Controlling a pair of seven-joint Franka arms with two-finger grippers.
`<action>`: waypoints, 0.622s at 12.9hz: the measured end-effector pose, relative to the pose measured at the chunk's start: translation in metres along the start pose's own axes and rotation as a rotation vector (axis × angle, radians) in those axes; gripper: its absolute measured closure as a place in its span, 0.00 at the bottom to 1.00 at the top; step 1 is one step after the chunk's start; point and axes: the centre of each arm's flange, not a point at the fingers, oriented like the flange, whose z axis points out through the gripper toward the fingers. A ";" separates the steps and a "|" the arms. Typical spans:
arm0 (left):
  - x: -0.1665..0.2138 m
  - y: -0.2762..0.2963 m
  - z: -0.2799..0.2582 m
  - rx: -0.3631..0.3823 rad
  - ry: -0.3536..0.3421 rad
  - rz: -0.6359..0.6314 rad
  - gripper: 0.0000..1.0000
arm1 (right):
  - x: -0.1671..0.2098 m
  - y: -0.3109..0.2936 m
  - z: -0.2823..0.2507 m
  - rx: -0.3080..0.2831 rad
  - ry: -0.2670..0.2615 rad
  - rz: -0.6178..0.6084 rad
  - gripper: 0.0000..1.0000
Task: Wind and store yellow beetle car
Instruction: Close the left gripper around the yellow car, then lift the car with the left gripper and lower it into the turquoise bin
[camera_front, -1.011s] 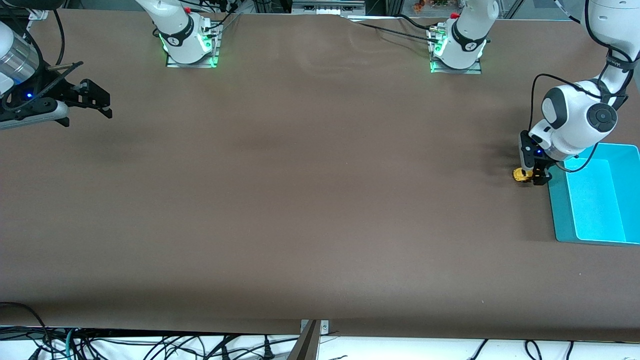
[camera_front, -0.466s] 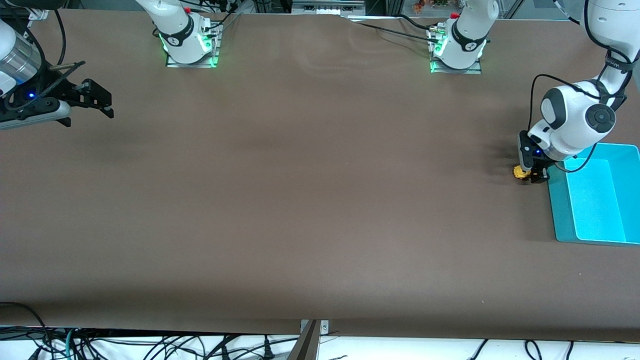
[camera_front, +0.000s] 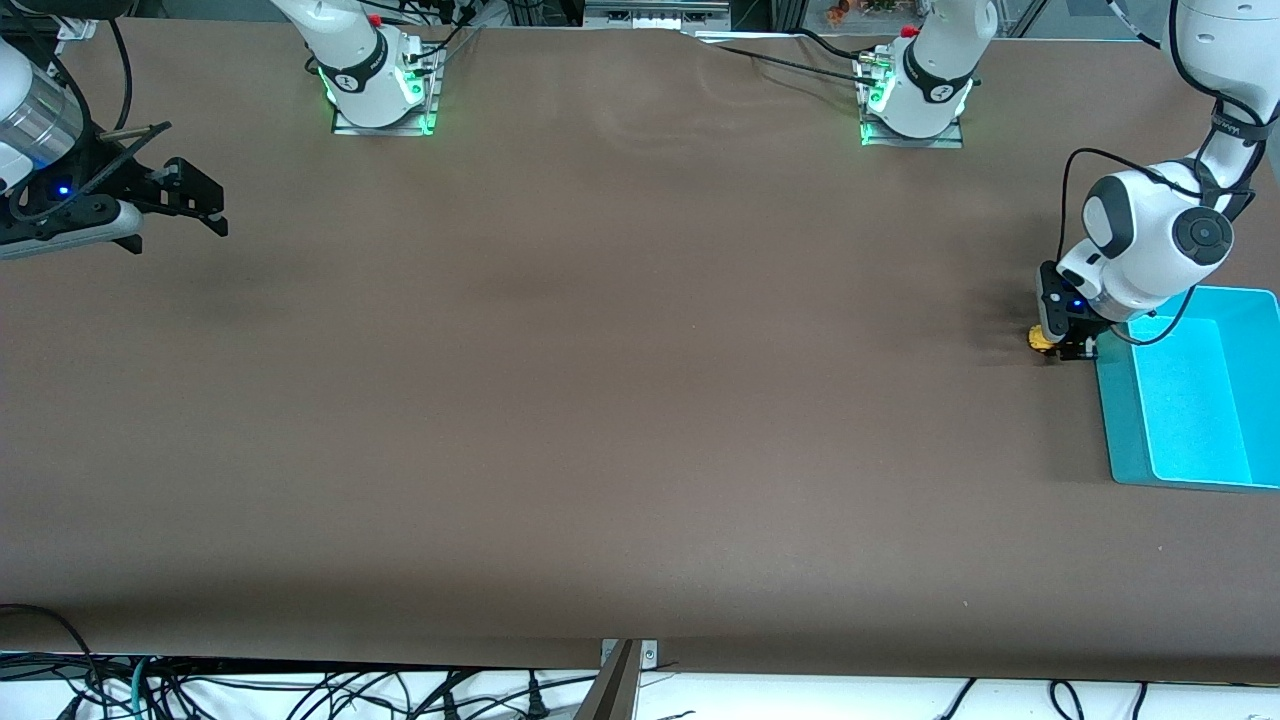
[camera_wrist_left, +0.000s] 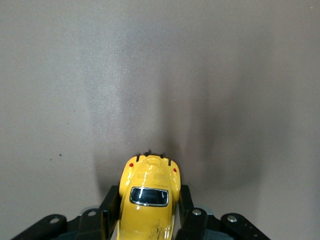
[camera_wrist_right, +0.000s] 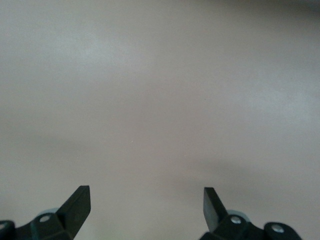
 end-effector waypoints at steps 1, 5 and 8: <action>0.000 -0.002 -0.003 0.000 0.000 0.001 0.49 | 0.000 0.000 0.000 0.000 0.000 0.000 0.00; 0.016 -0.024 -0.045 -0.028 0.028 0.007 0.49 | 0.000 -0.001 0.000 0.000 -0.001 -0.002 0.00; 0.010 -0.051 -0.098 -0.088 0.070 -0.030 0.49 | 0.000 -0.001 0.000 0.000 -0.001 -0.002 0.00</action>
